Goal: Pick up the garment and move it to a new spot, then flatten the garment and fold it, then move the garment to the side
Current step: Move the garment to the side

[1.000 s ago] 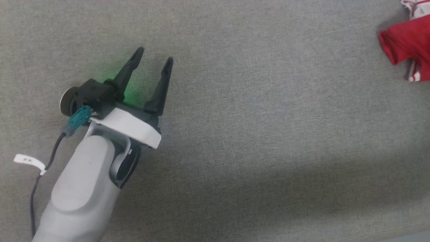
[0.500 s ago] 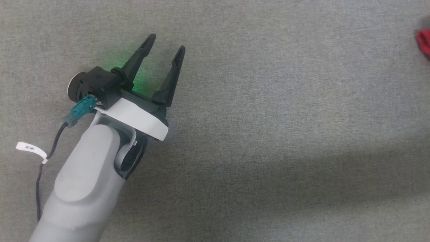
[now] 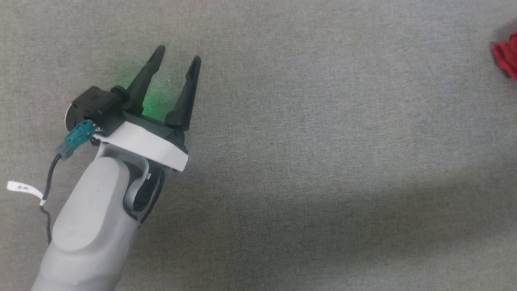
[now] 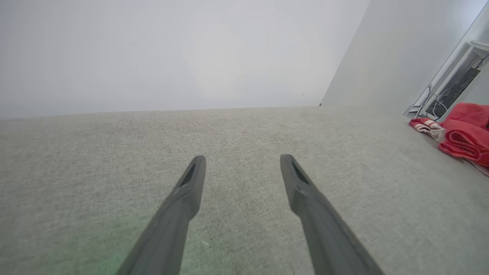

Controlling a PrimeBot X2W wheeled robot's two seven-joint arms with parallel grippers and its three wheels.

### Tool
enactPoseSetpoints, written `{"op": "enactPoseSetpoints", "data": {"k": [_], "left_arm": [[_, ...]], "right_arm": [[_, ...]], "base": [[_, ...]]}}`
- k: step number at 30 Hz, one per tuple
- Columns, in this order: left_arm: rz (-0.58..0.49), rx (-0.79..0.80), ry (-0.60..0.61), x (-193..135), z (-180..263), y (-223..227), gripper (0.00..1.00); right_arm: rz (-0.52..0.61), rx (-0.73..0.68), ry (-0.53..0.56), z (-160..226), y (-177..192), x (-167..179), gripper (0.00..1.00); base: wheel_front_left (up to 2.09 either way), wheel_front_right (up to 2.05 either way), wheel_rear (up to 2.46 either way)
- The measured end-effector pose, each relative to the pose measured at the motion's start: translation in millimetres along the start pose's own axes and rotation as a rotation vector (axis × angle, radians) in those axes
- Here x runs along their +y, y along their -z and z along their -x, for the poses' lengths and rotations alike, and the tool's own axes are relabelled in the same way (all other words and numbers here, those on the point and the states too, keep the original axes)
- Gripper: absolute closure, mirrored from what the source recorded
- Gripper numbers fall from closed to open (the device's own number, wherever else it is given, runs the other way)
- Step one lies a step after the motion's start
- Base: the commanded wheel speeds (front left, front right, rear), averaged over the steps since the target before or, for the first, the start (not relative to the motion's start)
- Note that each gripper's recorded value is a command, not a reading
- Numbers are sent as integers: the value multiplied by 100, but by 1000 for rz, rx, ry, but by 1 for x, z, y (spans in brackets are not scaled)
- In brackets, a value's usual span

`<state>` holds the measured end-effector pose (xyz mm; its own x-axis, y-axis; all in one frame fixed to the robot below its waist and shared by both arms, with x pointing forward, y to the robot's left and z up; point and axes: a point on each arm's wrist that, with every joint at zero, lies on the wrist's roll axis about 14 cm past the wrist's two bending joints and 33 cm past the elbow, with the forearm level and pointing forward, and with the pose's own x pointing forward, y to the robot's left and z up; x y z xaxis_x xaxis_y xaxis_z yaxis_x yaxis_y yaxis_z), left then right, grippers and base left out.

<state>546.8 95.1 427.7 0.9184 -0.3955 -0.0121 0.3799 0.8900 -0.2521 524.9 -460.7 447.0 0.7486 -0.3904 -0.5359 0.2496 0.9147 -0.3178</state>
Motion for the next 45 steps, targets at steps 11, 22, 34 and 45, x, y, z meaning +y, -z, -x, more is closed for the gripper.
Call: {"op": "enactPoseSetpoints", "data": {"k": [11, 22, 34, 45], "left_arm": [[-40, -78, -56, 13, 23, -40, 0], [-108, -129, -138, 26, 62, -72, 0], [-167, -176, -283, 50, 136, -106, 0], [-170, -204, -411, 68, 209, -117, 0]], "right_arm": [[-32, -127, -31, 20, -32, 3, 0], [-71, -278, -156, 48, -61, 44, 0], [-132, -438, -327, 97, -71, 101, 0], [-178, -594, -444, 150, -67, 139, 0]], "base": [[0, 0, 0], [0, 0, 0], [0, 0, 0], [0, 0, 0]]}}
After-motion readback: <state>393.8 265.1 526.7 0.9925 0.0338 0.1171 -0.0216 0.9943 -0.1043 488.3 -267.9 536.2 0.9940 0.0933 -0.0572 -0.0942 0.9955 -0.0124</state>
